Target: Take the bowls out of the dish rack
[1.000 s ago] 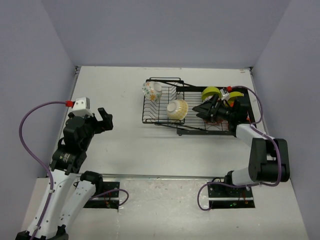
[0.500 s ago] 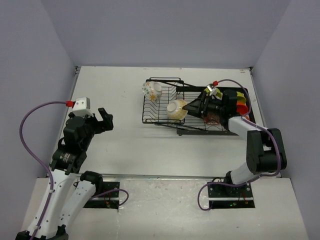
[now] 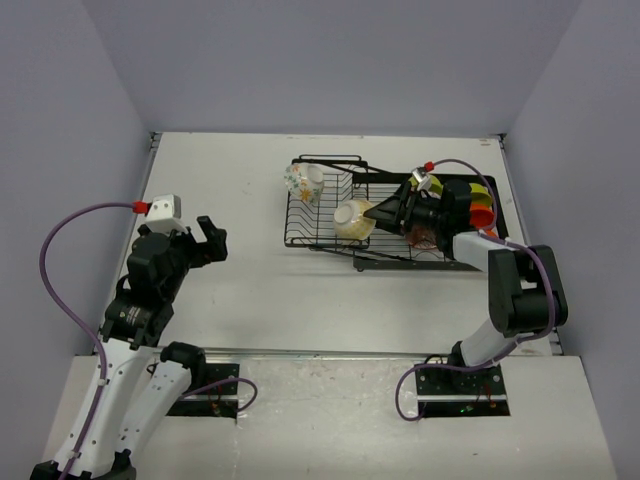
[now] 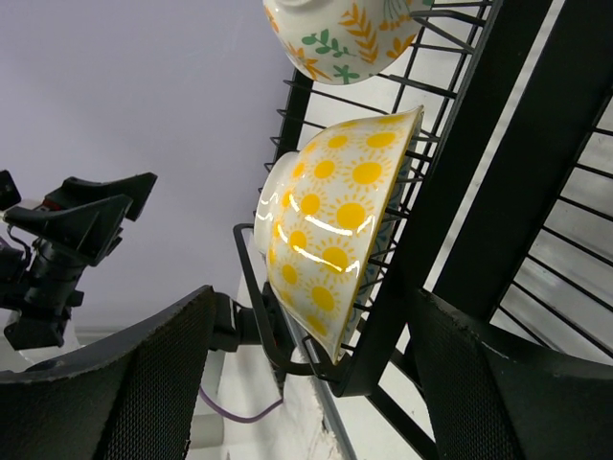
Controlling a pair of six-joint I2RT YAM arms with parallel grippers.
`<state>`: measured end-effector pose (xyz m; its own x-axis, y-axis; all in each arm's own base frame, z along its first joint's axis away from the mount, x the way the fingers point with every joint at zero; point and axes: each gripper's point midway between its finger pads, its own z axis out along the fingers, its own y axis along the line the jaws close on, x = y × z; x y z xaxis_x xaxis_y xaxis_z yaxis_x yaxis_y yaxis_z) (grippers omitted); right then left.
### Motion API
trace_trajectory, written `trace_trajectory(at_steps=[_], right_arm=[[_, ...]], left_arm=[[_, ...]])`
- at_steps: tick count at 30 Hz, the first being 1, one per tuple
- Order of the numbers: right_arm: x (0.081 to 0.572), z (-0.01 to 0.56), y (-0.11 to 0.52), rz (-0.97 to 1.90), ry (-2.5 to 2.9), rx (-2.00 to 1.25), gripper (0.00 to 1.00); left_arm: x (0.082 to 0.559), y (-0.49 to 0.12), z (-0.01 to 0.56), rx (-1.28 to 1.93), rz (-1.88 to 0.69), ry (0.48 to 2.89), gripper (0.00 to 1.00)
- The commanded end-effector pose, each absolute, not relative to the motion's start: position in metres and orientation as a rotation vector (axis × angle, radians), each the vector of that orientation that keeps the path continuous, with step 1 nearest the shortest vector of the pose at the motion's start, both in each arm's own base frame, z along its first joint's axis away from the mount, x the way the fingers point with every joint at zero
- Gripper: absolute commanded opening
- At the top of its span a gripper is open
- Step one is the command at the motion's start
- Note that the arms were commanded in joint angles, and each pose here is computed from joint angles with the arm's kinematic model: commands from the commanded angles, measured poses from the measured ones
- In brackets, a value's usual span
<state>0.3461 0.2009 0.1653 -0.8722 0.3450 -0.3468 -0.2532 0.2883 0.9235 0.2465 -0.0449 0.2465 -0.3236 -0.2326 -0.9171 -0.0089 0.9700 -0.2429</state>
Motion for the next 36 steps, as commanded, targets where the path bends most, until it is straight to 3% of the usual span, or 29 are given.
trace_trajectory(at_steps=[1,30,36], right_arm=[[0.345,0.178,0.202,1.640,2.010,0.014,0.80],[0.338,0.179,0.204,1.846,1.951,-0.027,0.72],[0.333,0.184,0.206,1.908,1.893,-0.085,0.65]], left_arm=[[0.250,-0.050,0.255,-0.157,-0.254,1.857,1.00],[0.249,-0.054,0.254,-0.142,-0.265,1.862,1.00],[0.249,-0.055,0.254,-0.138,-0.268,1.863,1.00]])
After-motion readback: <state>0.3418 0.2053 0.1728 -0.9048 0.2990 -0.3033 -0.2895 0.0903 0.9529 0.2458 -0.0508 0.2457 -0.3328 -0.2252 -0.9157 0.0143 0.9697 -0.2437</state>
